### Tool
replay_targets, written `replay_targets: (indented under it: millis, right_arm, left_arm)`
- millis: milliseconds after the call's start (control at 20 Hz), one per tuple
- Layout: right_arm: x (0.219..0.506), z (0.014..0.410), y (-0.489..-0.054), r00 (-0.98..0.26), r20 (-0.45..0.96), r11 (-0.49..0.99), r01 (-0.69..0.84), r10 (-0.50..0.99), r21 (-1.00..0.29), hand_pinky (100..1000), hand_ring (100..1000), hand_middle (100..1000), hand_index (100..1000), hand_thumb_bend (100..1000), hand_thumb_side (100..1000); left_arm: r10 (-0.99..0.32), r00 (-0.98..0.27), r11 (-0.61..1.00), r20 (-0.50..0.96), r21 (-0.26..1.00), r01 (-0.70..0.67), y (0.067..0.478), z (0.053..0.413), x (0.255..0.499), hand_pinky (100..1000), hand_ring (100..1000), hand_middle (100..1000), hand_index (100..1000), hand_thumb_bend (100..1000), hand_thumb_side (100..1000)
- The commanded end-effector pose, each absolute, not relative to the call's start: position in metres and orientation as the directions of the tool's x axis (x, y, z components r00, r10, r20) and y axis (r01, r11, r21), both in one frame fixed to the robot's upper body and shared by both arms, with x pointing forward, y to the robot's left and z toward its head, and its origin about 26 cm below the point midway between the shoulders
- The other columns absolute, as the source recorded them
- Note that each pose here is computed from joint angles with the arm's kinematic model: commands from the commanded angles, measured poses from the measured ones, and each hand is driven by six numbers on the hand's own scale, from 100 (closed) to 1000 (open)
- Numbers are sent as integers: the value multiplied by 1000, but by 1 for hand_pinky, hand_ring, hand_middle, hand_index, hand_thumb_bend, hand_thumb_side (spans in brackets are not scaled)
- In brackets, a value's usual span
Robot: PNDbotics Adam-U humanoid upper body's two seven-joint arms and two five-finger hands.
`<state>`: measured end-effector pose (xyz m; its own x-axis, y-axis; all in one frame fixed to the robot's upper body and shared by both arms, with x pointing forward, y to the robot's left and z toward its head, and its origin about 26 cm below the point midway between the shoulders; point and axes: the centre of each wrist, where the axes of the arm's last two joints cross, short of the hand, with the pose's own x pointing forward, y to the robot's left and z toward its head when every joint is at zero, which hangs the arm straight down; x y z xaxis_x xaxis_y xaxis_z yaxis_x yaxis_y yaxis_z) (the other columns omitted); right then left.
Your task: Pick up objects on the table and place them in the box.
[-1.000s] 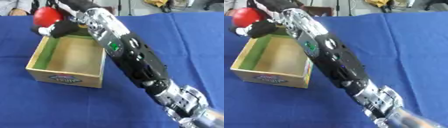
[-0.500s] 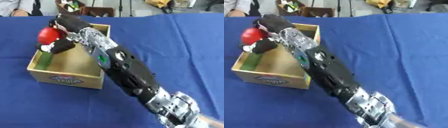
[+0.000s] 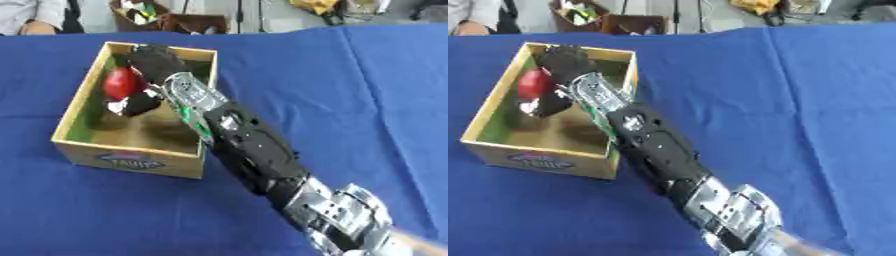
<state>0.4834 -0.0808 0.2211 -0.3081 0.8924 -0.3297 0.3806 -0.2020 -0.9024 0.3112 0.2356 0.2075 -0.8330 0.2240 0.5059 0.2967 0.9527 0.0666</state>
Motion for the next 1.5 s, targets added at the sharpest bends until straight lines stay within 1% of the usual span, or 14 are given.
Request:
replay_targets:
  millis: [50,100,200,250,350,400,500,750,1000,1150,1350,1400,1450,1500]
  right_arm:
    - [488,204,-87,-282,-376,-276,337,882,-900,609,594,439,602,100,818]
    - [488,203,-87,-287,-378,-285,316,880,-905,636,624,521,662,100,835]
    - [488,202,-87,-306,-382,-309,259,872,-915,713,738,723,794,100,914]
    - [488,203,-86,-319,-382,-323,225,867,-919,746,784,804,876,144,942]
    - [487,209,-85,-340,-384,-341,180,858,-923,776,825,848,923,439,941]
    - [486,213,-84,-351,-382,-345,165,855,-924,780,828,849,925,508,931]
    - [484,221,-82,-377,-375,-348,142,847,-927,782,831,852,931,550,923]
    - [474,248,-77,-419,-363,-323,167,832,-932,772,821,838,923,534,943]
    - [460,286,-84,-447,-311,-218,247,839,-944,745,795,809,914,533,996]
    - [447,316,-95,-470,-247,-100,316,847,-944,719,772,785,909,519,1000]
    - [428,351,-113,-540,-124,105,374,832,-921,690,753,767,902,458,1000]
    - [423,359,-118,-559,-98,154,386,823,-910,681,745,758,900,383,1000]
    - [417,367,-123,-580,-74,200,394,811,-897,676,742,753,899,413,1000]
    - [411,374,-128,-599,-51,241,397,799,-885,671,738,749,899,397,1000]
  left_arm:
    - [222,-846,953,485,77,293,237,213,308,106,326,397,646,100,735]
    - [221,-846,953,485,76,293,237,213,308,106,326,397,646,100,736]
    - [221,-846,953,485,76,293,237,213,308,106,326,397,646,100,737]
    - [221,-846,953,485,76,292,237,213,308,106,326,397,647,100,737]
    - [221,-846,953,486,76,293,237,213,308,106,326,397,647,100,737]
    - [221,-845,953,486,76,293,237,213,308,106,326,397,646,100,737]
    - [220,-845,953,487,77,292,237,213,308,106,326,397,646,100,737]
    - [216,-845,954,489,79,290,238,213,308,107,326,397,646,100,735]
    - [209,-845,955,492,82,284,239,213,308,107,326,397,646,100,734]
    - [205,-845,956,494,84,281,240,212,308,107,326,397,646,100,733]
    - [198,-845,958,497,85,275,241,212,308,106,326,397,646,100,732]
    - [196,-845,958,497,86,273,241,212,307,106,326,397,646,100,733]
    - [195,-845,959,498,86,272,241,211,307,106,326,397,646,100,732]
    - [193,-845,959,499,87,270,242,211,307,106,326,397,646,100,732]
